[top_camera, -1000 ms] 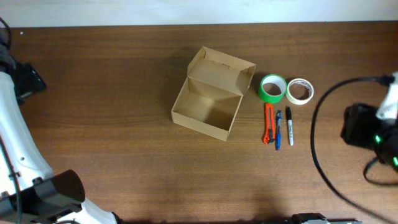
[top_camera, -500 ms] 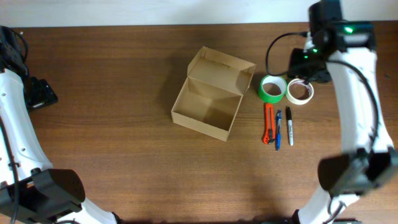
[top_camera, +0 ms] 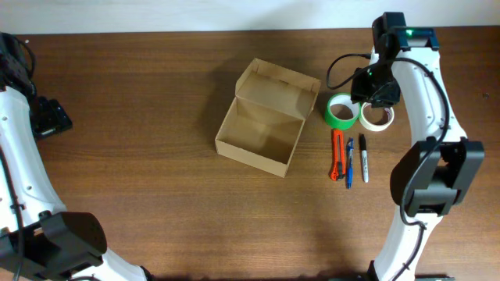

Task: Pack container
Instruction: 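Lower the right gripper onto the green tape roll and grasp it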

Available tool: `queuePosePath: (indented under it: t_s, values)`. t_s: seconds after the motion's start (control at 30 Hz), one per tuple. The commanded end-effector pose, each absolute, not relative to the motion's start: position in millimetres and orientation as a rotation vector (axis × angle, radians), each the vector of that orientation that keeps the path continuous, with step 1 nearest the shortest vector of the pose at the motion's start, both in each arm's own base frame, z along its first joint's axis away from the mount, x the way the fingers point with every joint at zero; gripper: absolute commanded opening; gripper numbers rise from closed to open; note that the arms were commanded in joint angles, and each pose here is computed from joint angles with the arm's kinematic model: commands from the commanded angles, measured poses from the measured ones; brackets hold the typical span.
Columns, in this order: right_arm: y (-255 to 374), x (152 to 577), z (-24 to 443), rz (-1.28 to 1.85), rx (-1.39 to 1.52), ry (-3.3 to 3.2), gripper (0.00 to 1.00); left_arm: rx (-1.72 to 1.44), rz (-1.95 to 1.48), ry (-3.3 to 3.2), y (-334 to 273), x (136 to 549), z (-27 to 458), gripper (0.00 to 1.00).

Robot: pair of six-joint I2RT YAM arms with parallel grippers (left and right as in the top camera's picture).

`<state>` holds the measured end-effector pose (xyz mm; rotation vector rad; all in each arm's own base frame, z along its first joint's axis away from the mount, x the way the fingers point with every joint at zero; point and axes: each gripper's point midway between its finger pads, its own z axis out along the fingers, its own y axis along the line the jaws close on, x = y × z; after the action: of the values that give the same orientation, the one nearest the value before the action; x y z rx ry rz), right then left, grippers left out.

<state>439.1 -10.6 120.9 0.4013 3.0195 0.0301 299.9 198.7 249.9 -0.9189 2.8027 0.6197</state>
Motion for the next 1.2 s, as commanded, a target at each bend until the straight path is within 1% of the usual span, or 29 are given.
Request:
queuePosePath:
  t_s: [0.0,0.5,0.87,1.03,1.1,1.17]
  values:
    - [-14,442,103,0.045,0.436,3.048,0.47,-0.91,0.621,2.822,201,300,245,1.0]
    - [-17,447,51,0.033,0.483,3.126,0.48,-0.91,0.621,2.821,201,300,245,1.0]
    - [-17,449,26,0.026,0.526,3.149,0.44,-0.91,0.621,2.822,201,300,245,1.0]
    - [-18,450,19,0.02,0.538,3.151,0.33,-0.91,0.621,2.821,201,300,245,1.0]
    - [-18,450,16,0.018,0.538,3.154,0.21,-0.91,0.621,2.821,201,300,245,1.0]
    - [-18,450,13,0.019,0.539,3.156,0.13,-0.91,0.621,2.822,201,300,245,1.0]
